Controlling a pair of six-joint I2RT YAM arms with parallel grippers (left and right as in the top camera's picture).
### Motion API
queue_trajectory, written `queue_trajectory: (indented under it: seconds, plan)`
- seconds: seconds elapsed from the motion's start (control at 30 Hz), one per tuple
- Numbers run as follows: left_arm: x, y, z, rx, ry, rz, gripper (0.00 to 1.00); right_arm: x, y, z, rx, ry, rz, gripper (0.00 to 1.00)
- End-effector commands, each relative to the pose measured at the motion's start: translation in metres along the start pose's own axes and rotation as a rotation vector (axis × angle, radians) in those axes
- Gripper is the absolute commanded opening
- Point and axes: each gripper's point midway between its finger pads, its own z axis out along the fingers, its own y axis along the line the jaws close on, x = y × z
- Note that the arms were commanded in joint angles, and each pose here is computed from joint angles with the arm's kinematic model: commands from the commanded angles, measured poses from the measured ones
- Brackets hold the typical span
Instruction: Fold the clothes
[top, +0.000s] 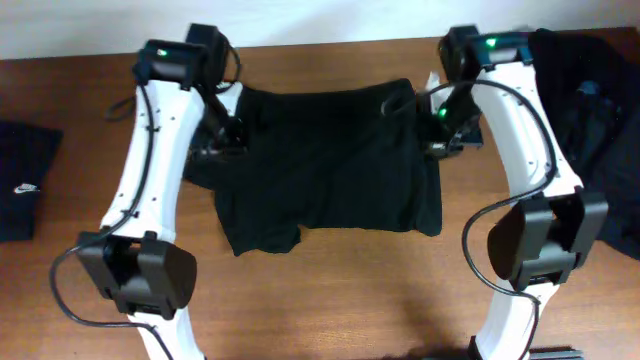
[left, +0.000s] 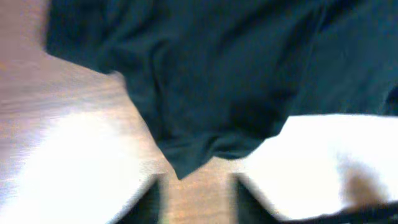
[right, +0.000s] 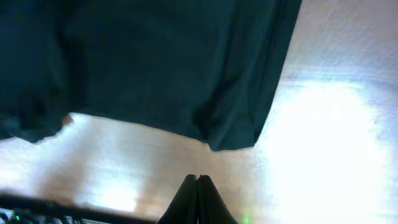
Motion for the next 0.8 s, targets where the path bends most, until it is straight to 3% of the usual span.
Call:
queue_trajectory:
  seconds: [0.0, 0.23, 0.53, 0.77]
  plan:
    - [0.018, -0.023, 0.019, 0.054, 0.088, 0.026, 0.01, 0.014, 0.007, 0.023, -0.014, 0.077, -0.005, 0.04]
    - [0.028, -0.05, 0.062, 0.045, 0.132, 0.108, 0.01, 0.014, 0.006, 0.06, -0.01, 0.094, -0.019, 0.04]
    - [0.03, -0.051, 0.091, 0.043, 0.14, 0.112, 0.01, 0.015, 0.0, 0.093, -0.009, 0.094, -0.02, 0.04]
    - [0.036, -0.048, 0.101, 0.039, 0.158, 0.11, 0.01, 0.008, -0.013, 0.087, 0.025, 0.056, -0.005, 0.04]
